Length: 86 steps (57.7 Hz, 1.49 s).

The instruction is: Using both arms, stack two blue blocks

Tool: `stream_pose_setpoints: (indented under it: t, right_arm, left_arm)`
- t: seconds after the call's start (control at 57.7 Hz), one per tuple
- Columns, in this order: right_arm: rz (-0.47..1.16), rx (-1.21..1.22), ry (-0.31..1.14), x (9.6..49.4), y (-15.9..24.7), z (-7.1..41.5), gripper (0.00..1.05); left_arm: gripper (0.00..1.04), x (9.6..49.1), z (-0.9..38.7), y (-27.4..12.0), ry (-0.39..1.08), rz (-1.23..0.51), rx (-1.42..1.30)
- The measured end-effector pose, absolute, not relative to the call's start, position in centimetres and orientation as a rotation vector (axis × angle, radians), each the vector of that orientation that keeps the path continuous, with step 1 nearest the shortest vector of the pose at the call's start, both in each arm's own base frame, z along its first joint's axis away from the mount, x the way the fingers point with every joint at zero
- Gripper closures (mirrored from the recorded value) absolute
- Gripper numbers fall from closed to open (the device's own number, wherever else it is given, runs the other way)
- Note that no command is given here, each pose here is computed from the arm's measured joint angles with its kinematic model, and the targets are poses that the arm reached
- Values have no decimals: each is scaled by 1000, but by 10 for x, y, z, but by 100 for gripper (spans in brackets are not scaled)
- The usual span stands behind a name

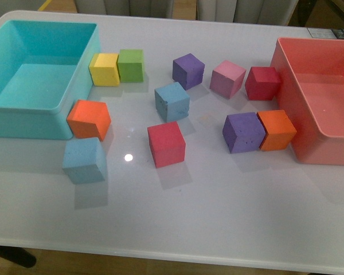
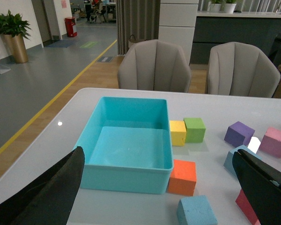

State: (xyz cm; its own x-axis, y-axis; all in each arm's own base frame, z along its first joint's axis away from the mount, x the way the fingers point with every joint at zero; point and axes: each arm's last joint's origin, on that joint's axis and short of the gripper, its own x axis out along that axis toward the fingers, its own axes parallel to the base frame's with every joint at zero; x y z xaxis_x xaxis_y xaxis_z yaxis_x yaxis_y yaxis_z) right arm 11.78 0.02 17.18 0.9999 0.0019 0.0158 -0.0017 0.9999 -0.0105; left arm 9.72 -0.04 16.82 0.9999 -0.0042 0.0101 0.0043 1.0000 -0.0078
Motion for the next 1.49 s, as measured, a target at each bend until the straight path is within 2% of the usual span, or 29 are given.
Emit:
stream_pose_setpoints:
  t: [0.486, 0.555, 0.798, 1.092, 1.145, 1.214, 1.301, 1.353, 1.491]
  right_arm:
    - [2, -10, -16, 107, 0, 171, 103]
    - [2, -10, 18, 101, 0, 167, 103]
    - [1, -10, -10, 97, 0, 168, 103]
    - [1, -10, -11, 97, 0, 169, 51]
    - [2, -10, -11, 97, 0, 169, 41]
    - [0, -10, -12, 97, 0, 169, 29]
    - [1, -10, -12, 97, 0, 169, 13]
    - [1, -10, -12, 97, 0, 169, 7]
    - [1, -9, -12, 97, 0, 169, 9]
  left_arm:
    - [9, 97, 168, 0, -10, -4, -8]
    - [9, 97, 168, 0, -10, -4, -8]
    - [9, 97, 168, 0, -10, -4, -8]
    - [9, 97, 168, 0, -1, 6, -6]
    - [9, 98, 167, -1, 232, 97, 61]
    - [9, 104, 171, -4, 485, 134, 165]
    - [9, 119, 173, -9, 582, 89, 224]
    - [9, 127, 175, -12, 585, 63, 236]
    - [9, 156, 179, -17, 578, 32, 255]
